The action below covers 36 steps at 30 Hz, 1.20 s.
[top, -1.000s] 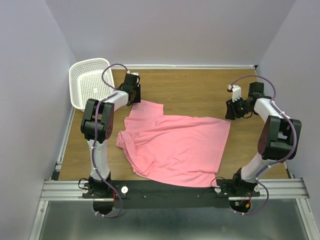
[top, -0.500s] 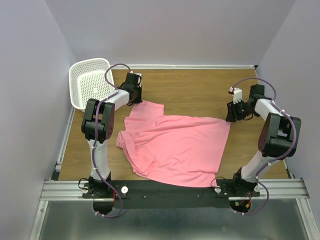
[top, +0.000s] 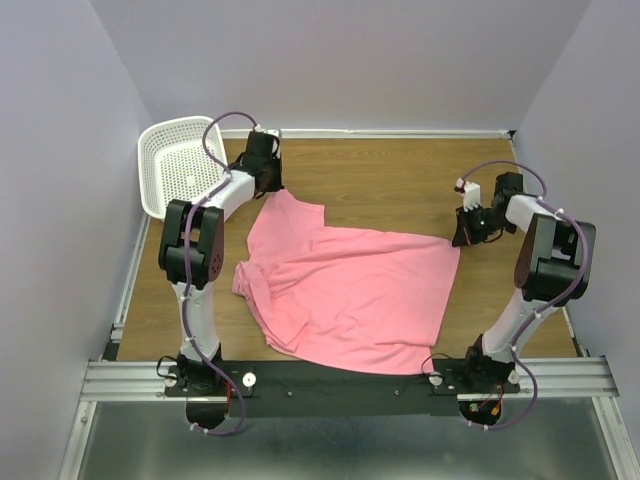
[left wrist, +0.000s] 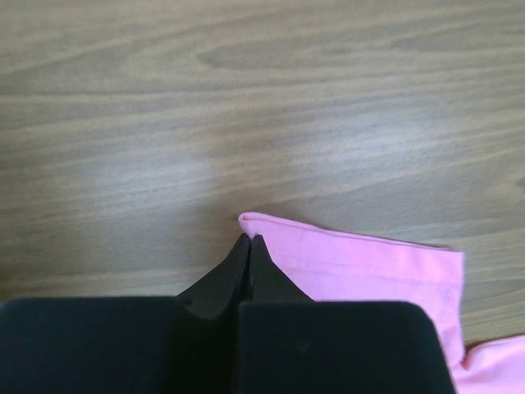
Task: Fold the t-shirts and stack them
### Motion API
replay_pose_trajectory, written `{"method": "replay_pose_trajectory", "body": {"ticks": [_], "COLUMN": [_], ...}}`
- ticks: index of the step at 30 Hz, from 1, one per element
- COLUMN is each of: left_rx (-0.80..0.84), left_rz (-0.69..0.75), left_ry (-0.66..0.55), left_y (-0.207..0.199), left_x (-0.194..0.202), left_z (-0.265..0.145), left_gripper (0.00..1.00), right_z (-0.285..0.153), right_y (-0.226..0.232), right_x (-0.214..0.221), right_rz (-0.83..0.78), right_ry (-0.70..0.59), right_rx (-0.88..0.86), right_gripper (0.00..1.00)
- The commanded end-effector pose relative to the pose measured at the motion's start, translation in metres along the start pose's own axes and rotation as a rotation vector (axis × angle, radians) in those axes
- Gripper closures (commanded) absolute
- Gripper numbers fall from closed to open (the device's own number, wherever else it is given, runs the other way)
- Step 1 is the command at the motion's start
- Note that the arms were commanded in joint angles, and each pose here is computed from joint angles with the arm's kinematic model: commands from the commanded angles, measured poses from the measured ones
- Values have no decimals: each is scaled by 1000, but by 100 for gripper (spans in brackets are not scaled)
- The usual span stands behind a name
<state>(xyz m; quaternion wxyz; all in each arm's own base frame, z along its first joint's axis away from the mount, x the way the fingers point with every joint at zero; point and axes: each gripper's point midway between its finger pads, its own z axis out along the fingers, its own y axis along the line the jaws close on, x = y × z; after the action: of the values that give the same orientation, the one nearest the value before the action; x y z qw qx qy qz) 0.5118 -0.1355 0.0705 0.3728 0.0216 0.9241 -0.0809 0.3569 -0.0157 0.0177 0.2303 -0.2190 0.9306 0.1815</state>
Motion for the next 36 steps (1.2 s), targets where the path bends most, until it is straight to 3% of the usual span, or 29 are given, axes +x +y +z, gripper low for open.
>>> {"method": "replay_pose_trajectory", "body": {"ticks": [1,4,7,8,10,11,13,14,15,16,19,22,23,24,26,27,28,29,30,31,32,33,35,36], "left_rx": [30,41,40,41,31,42,50,56,55,61,74,121,131,160,192,205,213,226,229,245,253,242,237,209], "left_rz": [-43,-81,-109,-118,-153,-162,-184,-210,-220,-230,-266,-284,-287,-270,-240,-197,-175,-157,-144,-130,-117,-114,-79,-73], "left_ry": [-54,-88,-133,-170,-150,-204,-189,-224,-199,-199,-219,-291,-301,-322,-370,-408,-431,-477,-500,-519,-561,-580,-633,-598], "left_y": [-1,7,15,15,24,23,27,28,31,31,34,31,30,23,14,3,-4,-11,-17,-29,-36,-36,-39,-32], "left_x": [-28,-46,-71,-94,-98,-126,-127,-148,-140,-143,-153,-170,-173,-181,-197,-207,-211,-219,-214,-210,-213,-201,-194,-169], "left_z": [1,1,5,-1,15,10,30,25,42,46,51,43,40,25,3,-26,-43,-62,-94,-110,-128,-156,-188,-185], "left_gripper": [100,100,100,100,100,100,100,100,100,100,100,100,100,79,57,47,47,47,45,45,44,43,42,40], "right_z": [-2,-9,-13,-19,-19,-28,-21,-22,-34,-12,-17,-10,-15,-21,-15,-39,-48,-25,-50,-38,-23,-30,-11,3], "right_y": [3,-6,-30,-53,-68,-83,-99,-110,-116,-127,-147,-161,-158,-153,-133,-101,-80,-59,-19,12,57,88,170,196], "right_x": [-7,-29,-77,-102,-144,-161,-181,-194,-224,-220,-258,-267,-270,-273,-251,-264,-260,-218,-226,-200,-172,-161,-126,-103], "right_rz": [14,10,-23,-21,-61,-31,-21,-11,-23,-14,-16,-21,-26,-35,-68,-166,-219,-243,-377,-417,-475,-619,-724,-742], "right_ry": [11,-23,-85,-145,-254,-293,-345,-375,-437,-408,-470,-471,-482,-493,-452,-502,-512,-430,-489,-430,-406,-397,-316,-262], "right_rx": [-39,-6,156,296,431,533,606,686,714,710,773,812,807,792,718,631,575,472,370,257,53,-26,-242,-296], "right_gripper": [99,99,99,100,99,100,99,100,99,99,100,99,92,64,38,22,18,17,17,15,16,16,16,16]}}
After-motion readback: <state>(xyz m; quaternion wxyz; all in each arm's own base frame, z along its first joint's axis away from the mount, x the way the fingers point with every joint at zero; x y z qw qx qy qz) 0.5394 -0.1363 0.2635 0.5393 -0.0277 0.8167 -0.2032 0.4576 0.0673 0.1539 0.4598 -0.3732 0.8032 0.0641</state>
